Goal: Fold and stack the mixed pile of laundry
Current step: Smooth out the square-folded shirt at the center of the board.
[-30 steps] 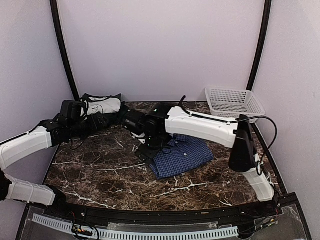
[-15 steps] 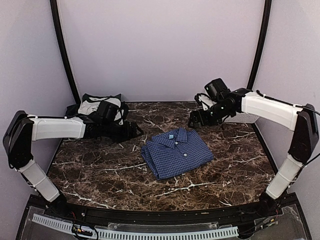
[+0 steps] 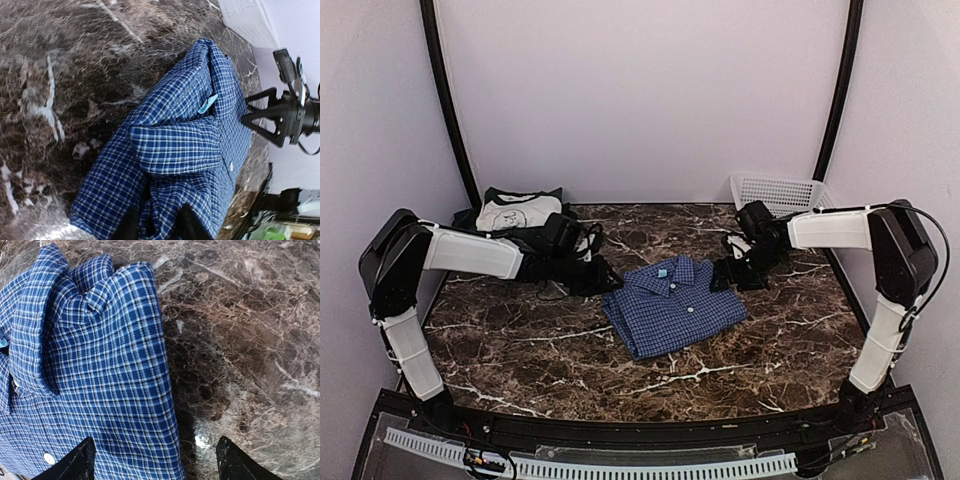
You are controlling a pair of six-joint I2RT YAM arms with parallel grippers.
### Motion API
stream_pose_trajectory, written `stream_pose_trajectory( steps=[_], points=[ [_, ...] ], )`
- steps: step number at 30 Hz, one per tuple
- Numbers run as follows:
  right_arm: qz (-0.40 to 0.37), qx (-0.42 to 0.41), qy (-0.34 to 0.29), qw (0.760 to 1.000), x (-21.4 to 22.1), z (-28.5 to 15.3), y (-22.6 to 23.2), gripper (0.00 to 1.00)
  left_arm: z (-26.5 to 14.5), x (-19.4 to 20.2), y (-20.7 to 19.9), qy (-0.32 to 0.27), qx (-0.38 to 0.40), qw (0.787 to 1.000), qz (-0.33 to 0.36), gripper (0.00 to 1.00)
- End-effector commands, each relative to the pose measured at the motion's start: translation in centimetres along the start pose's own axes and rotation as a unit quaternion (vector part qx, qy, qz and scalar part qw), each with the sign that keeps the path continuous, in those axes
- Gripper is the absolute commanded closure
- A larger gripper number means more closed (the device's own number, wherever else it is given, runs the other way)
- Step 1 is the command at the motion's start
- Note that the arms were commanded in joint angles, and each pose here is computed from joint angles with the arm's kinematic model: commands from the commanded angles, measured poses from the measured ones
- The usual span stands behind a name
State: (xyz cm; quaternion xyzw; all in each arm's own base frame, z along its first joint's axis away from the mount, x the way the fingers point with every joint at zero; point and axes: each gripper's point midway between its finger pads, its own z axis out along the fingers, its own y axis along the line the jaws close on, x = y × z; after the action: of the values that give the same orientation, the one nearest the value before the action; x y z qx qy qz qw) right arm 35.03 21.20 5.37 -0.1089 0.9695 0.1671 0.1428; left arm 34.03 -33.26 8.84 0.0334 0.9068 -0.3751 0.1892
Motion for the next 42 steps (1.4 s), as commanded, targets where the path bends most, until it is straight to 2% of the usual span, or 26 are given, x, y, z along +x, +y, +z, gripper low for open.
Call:
stream_pose_trajectory(
  steps=[1, 2, 4, 8, 10, 13, 17, 20, 25, 28, 29, 32, 33, 34, 35, 36, 37, 40, 42],
  points=[
    [0.004, -0.039, -0.011, 0.999, -0.4, 0.6, 0.6, 0.25, -0.3, 0.1, -0.6, -0.004, 0.023, 1.0, 0.003, 0.9],
    [0.004, -0.044, -0.008, 0.999, -0.2, 0.6, 0.7, 0.29, -0.5, 0.2, -0.5, -0.004, 0.024, 1.0, -0.002, 0.98],
    [0.003, -0.052, -0.006, 0.999, 0.1, 0.3, 0.9, 0.35, -1.4, 0.1, -0.2, -0.011, 0.023, 1.0, -0.011, 1.0],
    [0.003, -0.073, -0.012, 0.997, 0.9, -0.9, 1.6, 0.39, -2.7, 0.8, 1.9, -0.018, -0.014, 0.999, -0.028, 1.0],
    [-0.002, -0.085, -0.017, 0.996, 1.1, -1.3, 2.1, 0.41, -2.3, 1.5, 3.4, -0.011, -0.032, 0.999, -0.036, 1.0],
    [-0.004, -0.088, -0.008, 0.996, 1.6, -0.5, 1.9, 0.49, -0.5, 2.5, 6.0, 0.009, -0.054, 0.997, -0.059, 1.0],
    [-0.001, -0.111, 0.013, 0.994, 2.6, 0.7, 2.3, 0.74, 1.4, 3.0, 8.2, 0.023, -0.074, 0.994, -0.081, 1.0],
    [0.004, -0.119, 0.022, 0.993, 3.6, 0.9, 2.5, 0.87, 1.7, 3.4, 10.3, 0.032, -0.108, 0.99, -0.09, 1.0],
    [0.007, -0.121, 0.052, 0.991, 6.5, 1.2, 3.2, 0.88, 2.3, 2.1, 11.0, 0.032, -0.127, 0.989, -0.075, 1.0],
    [0.006, -0.114, 0.075, 0.991, 8.5, 1.6, 4.0, 0.86, 2.2, -0.3, 10.9, 0.016, -0.131, 0.989, -0.064, 1.0],
    [0.003, -0.112, 0.079, 0.991, 8.9, 1.5, 4.3, 0.82, 2.0, -0.9, 10.9, 0.012, -0.126, 0.99, -0.065, 0.97],
    [0.0, -0.071, 0.059, 0.996, 8.0, 0.1, 3.8, 0.43, 0.5, -4.0, 10.1, -0.015, -0.095, 0.993, -0.066, 0.7],
    [-0.002, -0.053, 0.044, 0.998, 7.2, -0.8, 3.5, 0.38, 0.0, -4.5, 9.8, -0.021, -0.093, 0.994, -0.057, 0.64],
    [-0.005, -0.039, 0.028, 0.999, 6.2, -2.0, 3.4, 0.34, -1.1, -5.4, 9.2, -0.039, -0.096, 0.993, -0.049, 0.49],
    [-0.009, -0.03, 0.009, 0.999, 5.2, -3.3, 3.5, 0.29, -1.8, -5.6, 9.0, -0.043, -0.101, 0.993, -0.044, 0.44],
    [-0.012, -0.018, -0.012, 1.0, 4.1, -4.7, 3.5, 0.26, -3.3, -6.2, 8.2, -0.062, -0.1, 0.992, -0.037, 0.34],
    [-0.016, -0.008, -0.034, 0.999, 2.9, -6.1, 3.7, 0.26, -4.1, -6.4, 7.9, -0.071, -0.1, 0.992, -0.034, 0.3],
    [-0.058, -0.007, -0.088, 0.994, 0.7, -9.7, 6.2, 0.26, -8.2, -6.9, 7.1, -0.12, -0.099, 0.987, -0.044, 0.04],
    [-0.108, -0.031, -0.111, 0.987, 0.2, -11.3, 9.5, 0.26, -9.9, -6.7, 6.6, -0.141, -0.077, 0.986, -0.05, 0.02]
  ],
)
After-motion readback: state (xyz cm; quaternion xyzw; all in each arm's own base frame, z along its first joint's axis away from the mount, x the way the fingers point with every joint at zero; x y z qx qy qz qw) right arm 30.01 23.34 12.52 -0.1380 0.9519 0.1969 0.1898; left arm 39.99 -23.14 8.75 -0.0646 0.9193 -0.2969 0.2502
